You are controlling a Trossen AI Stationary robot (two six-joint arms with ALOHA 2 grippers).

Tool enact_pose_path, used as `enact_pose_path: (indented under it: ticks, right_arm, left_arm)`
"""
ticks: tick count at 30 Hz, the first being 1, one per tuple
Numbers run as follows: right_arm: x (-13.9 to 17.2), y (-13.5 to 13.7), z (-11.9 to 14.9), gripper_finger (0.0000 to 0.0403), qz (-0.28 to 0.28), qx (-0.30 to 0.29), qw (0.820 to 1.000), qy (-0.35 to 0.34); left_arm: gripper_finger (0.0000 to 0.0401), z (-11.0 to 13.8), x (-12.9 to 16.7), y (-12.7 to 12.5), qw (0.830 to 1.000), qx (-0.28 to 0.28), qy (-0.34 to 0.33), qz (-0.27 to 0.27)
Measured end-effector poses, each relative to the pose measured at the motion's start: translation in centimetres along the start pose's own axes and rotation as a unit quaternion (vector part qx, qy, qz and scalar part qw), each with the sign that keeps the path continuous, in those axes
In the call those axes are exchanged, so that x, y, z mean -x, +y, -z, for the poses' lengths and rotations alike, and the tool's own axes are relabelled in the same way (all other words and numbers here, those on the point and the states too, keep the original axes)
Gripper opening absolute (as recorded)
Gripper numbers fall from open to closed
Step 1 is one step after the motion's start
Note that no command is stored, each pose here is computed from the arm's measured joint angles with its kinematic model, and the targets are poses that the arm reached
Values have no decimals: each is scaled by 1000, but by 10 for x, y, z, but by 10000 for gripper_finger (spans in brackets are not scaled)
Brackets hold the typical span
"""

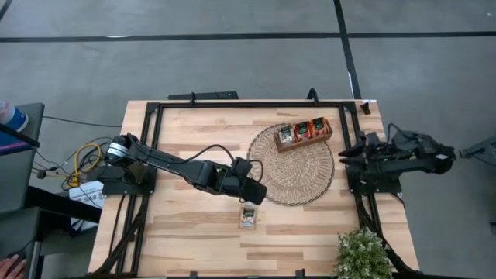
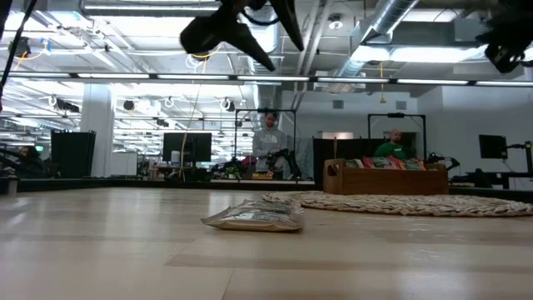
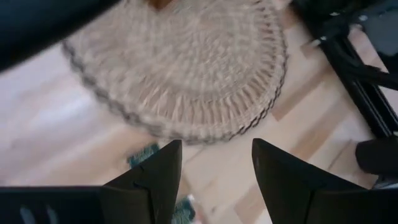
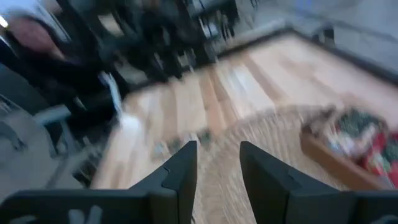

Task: Pick & Place Tea
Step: Put the brown tea pack into the left compartment of the brown organizer

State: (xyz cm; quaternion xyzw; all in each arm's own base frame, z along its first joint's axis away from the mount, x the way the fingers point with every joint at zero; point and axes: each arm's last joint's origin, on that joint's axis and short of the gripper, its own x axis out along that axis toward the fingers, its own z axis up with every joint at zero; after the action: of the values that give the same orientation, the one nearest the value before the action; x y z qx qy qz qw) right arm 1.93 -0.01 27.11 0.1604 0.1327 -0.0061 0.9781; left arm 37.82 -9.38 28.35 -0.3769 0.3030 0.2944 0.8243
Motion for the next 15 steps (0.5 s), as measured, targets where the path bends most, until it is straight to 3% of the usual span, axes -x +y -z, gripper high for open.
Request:
enact_pose_path:
  ticks: [8, 15]
  right_arm:
    - [-2, -1, 3, 113, 1, 1, 1000, 4]
    - [-2, -1, 3, 113, 1, 0, 1000, 5]
  left_arm:
    - [188, 5, 0, 5, 988, 143, 54, -19]
    - [188, 22, -26, 8, 981, 155, 101, -56]
